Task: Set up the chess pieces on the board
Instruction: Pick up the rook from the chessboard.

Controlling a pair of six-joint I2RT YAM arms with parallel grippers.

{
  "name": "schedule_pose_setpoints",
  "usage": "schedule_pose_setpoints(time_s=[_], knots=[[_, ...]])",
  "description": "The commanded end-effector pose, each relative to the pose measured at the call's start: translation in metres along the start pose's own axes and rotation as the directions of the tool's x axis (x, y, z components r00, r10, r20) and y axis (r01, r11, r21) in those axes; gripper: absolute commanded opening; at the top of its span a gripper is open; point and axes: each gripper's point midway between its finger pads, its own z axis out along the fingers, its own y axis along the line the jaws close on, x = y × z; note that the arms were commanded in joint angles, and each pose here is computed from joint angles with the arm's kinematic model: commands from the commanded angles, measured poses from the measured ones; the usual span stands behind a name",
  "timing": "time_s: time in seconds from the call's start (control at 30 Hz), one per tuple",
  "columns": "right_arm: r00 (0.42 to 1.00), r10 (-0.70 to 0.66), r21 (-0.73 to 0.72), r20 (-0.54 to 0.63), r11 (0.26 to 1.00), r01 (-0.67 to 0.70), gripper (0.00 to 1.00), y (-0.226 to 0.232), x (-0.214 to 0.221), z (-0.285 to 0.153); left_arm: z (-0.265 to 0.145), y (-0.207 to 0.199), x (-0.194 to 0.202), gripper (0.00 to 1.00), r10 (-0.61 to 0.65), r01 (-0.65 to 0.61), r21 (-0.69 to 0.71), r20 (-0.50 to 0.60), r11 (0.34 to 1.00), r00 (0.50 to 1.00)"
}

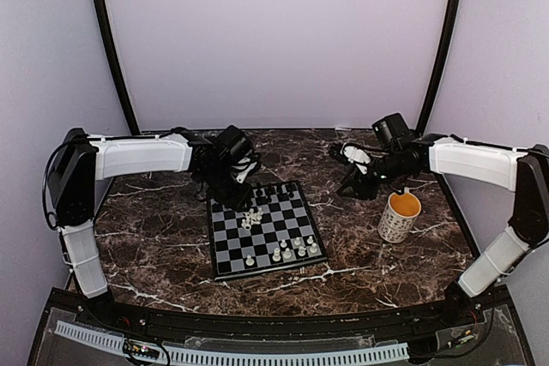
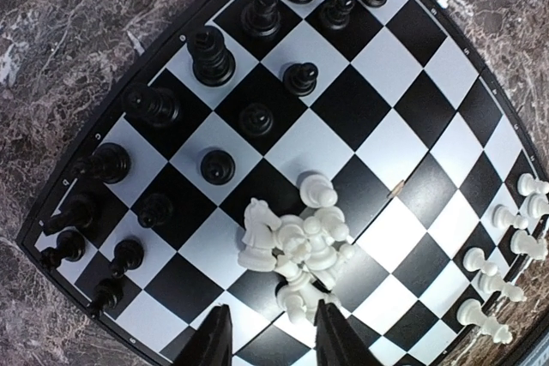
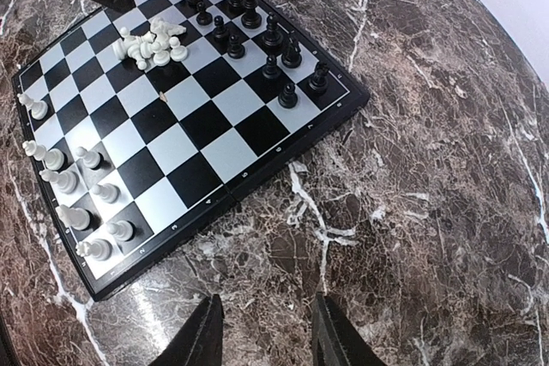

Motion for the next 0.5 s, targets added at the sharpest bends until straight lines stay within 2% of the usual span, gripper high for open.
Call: schedule_pose_setpoints(time_s=[0.0,0.47], knots=[[0.999,-0.026,0.002,0.046,1.0,0.026,0.37,0.002,-0.007,-0.003,0.002,0.006,0.006,0.35,0.008,-0.011,-0.053,-0.053,0.999,0.999],[1.0,-0.02,-0.021,0.023,1.0,0.02,0.37,0.002,-0.001,0.005,0.018,-0.004,-0.015,0.36,0.028,-0.028,-0.009,-0.028,1.0,0.999]])
